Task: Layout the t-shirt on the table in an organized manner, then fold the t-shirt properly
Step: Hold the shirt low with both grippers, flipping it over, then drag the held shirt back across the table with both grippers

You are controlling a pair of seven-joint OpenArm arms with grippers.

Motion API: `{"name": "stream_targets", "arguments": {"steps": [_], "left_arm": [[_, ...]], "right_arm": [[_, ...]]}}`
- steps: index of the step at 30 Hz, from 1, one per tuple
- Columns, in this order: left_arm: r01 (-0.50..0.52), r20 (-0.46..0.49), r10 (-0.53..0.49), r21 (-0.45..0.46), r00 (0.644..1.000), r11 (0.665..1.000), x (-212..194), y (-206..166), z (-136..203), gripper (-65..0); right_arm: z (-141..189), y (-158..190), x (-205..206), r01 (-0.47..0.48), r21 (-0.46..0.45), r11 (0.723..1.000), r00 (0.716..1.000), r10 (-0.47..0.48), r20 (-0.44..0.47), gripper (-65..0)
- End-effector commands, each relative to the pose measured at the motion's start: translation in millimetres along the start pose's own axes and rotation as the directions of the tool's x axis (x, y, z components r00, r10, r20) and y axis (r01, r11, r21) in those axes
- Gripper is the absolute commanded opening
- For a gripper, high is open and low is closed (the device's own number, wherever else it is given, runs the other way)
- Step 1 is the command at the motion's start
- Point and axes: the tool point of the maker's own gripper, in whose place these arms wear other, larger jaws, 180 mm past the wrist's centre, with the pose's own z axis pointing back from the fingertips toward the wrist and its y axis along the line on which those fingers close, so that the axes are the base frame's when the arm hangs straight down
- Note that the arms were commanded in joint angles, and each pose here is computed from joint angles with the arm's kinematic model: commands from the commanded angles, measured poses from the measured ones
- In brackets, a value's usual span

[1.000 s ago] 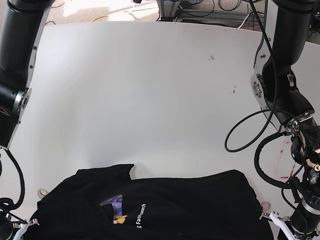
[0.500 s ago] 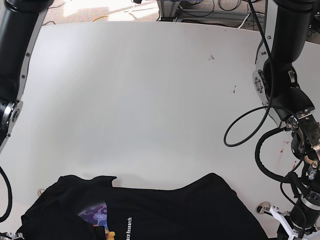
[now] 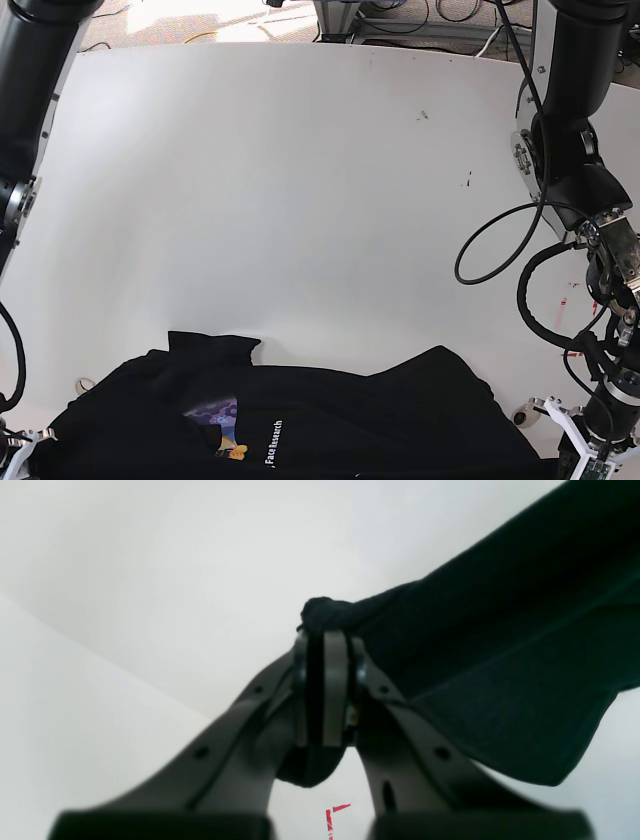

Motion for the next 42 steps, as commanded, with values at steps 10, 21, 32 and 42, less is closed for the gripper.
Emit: {"name": "stream_targets", "arguments": {"steps": [10,21,32,42], "left_arm": [[0.013,0.011,-0.013,0.012,1.000,1.000,-2,-4,8,-65.0],[0.040,-0.072,-0.043,-0.043,0.996,0.998,-47,-44,32,-65.0],[0.030,-0.249,-0.055,-0.103,0.967,0.994,-117,-82,72,-65.0],[-0.022,-0.436,-0.065,-0.190,0.898,0.981,-191,-122,116,-65.0]], "right_arm": [[22,-12,-21,0.059,-0.004,0.998,0.998,-0.059,-0.016,-65.0],[49,20,-84,0.069,-0.033,0.997,0.988,-0.073,-0.133,-65.0],[69,99,-154,0.136,0.019,0.991,0.963,-0.128,-0.236,-65.0],[90,163,-224,0.190,0.085,0.978,0.918,-0.146,-0.369,-65.0]]}}
